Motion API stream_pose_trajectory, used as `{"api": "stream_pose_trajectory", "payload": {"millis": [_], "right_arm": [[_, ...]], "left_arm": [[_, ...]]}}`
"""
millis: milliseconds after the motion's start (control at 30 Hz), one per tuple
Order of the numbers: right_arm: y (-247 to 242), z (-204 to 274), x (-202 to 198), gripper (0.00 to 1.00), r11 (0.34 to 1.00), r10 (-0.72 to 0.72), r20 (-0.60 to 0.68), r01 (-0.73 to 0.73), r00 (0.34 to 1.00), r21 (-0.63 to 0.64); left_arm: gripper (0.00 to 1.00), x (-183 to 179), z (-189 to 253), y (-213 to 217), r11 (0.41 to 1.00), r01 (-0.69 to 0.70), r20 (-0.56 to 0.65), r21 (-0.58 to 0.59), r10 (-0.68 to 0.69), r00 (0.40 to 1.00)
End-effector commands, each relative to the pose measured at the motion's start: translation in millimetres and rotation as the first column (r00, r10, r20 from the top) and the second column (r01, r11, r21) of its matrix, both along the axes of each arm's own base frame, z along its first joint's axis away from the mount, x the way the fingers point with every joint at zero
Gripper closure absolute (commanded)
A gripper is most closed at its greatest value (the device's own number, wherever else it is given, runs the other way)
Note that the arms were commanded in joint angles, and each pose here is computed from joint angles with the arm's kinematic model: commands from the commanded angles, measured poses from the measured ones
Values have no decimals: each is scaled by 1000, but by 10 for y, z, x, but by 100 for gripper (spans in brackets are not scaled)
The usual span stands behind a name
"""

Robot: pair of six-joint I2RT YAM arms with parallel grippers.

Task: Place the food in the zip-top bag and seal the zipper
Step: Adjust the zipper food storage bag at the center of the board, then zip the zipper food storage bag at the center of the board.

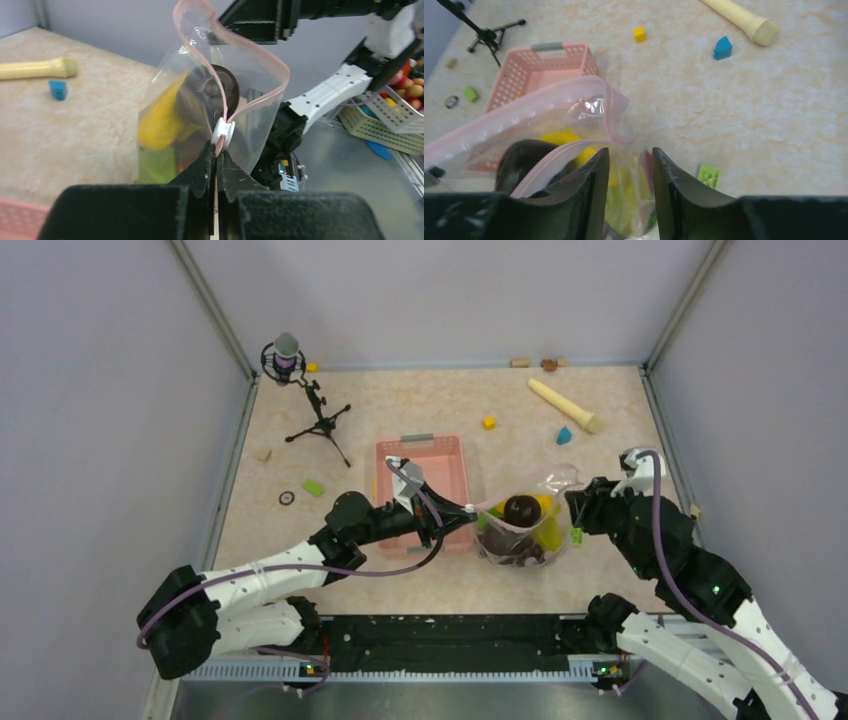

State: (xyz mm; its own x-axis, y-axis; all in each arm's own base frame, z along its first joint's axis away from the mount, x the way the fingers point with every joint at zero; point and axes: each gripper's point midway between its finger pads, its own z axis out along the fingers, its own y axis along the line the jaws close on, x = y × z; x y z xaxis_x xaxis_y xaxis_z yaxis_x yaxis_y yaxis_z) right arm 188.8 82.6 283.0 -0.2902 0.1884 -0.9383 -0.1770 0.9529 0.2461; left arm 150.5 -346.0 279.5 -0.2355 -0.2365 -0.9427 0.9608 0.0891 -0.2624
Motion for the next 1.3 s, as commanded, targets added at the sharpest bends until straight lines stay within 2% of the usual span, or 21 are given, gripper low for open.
{"api": "stream_pose_trajectory", "payload": {"millis": [0, 67, 133, 233, 333, 433, 567, 800, 867, 1067, 1133, 1267], "right_arm": [[27, 70, -45, 49, 997, 36, -74, -41, 997, -70], [80, 133, -109, 27, 994, 78, -107, -85, 991, -66], [243, 224, -219, 5, 976, 201, -119, -209, 972, -54], [543, 444, -385, 2, 910, 412, -68, -414, 909, -25], [859, 620, -569, 2, 788, 615, -4, -615, 789, -27], [1121, 672, -629, 2, 679, 734, 18, -733, 679, -44], [1452, 690, -601, 4, 548, 836, 24, -834, 548, -66], [1867, 949, -591, 10, 381, 921, 104, -924, 375, -40], [1904, 982, -576, 12, 364, 927, 120, -929, 356, -58], [1943, 904, -531, 27, 359, 931, 97, -931, 352, -62], [1955, 857, -506, 35, 372, 926, 82, -926, 367, -59], [2004, 743, -448, 41, 412, 911, 41, -908, 410, -82]], "left_arm": [[100, 270, -106, 153, 980, -189, -47, 61, 192, 980], [100, 268, -117, 161, 979, -192, -54, 72, 196, 979], [100, 264, -118, 177, 978, -198, -55, 71, 202, 978], [100, 254, -145, 191, 977, -199, -52, 80, 203, 978], [100, 204, -135, 179, 982, -172, -42, 83, 175, 984], [100, 132, -111, 169, 988, -134, -29, 80, 137, 990], [100, 55, -79, 185, 992, -104, -18, 74, 105, 994], [100, -78, 169, 216, 998, -52, -19, 25, 53, 998], [100, -48, 225, 198, 998, -60, -28, 31, 61, 998], [100, 43, 285, 104, 996, -67, -68, 57, 71, 995], [100, 63, 307, 67, 996, -62, -72, 62, 66, 995], [100, 72, 339, -29, 997, -27, -82, 74, 33, 996]]}}
